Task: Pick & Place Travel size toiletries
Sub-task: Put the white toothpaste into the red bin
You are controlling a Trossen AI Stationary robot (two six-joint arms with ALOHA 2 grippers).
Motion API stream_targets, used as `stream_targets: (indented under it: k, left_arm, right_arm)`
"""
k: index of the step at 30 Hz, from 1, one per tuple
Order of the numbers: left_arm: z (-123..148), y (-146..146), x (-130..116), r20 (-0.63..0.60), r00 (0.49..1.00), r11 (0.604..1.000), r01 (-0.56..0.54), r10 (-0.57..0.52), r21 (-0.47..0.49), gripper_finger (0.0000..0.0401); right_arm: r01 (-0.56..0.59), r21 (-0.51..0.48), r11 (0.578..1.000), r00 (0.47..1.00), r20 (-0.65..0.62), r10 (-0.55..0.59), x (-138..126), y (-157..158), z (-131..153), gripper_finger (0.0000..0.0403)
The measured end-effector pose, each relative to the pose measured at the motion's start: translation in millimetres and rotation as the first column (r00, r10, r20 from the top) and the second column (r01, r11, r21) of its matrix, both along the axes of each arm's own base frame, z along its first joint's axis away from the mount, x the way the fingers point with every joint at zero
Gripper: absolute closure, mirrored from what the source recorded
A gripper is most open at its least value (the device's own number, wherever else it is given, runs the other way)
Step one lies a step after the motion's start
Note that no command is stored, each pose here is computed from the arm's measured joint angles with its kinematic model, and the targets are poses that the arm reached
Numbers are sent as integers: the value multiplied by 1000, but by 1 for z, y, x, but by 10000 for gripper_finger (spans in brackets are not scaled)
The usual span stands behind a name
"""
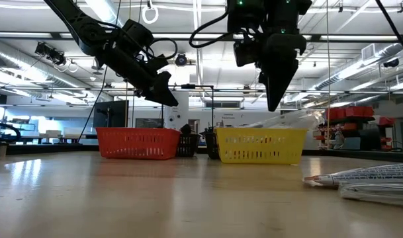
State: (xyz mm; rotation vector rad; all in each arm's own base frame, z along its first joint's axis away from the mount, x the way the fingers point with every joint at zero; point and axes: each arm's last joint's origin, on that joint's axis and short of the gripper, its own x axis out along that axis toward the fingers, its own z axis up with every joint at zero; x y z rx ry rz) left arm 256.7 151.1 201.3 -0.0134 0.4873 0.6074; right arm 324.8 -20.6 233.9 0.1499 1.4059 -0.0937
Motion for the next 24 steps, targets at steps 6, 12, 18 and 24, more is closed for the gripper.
stream_targets:
  k: [6,12,18,24]
  left_arm:
    - [0,0,0,0,1000,1000,2,-2,0,241]
    - [0,0,0,1,1000,1000,2,-2,-2,241]
    - [0,0,0,1,1000,1000,3,-3,-3,241]
    - [0,0,0,8,1000,1000,-5,5,-16,241]
  right_arm:
    - [39,13,999,999,-1,-39,-1,1,2,290]
    - [9,168,986,994,105,-27,10,17,18,291]
    - [-92,191,977,978,200,53,17,64,22,291]
    - [17,174,985,983,176,-48,8,113,20,290]
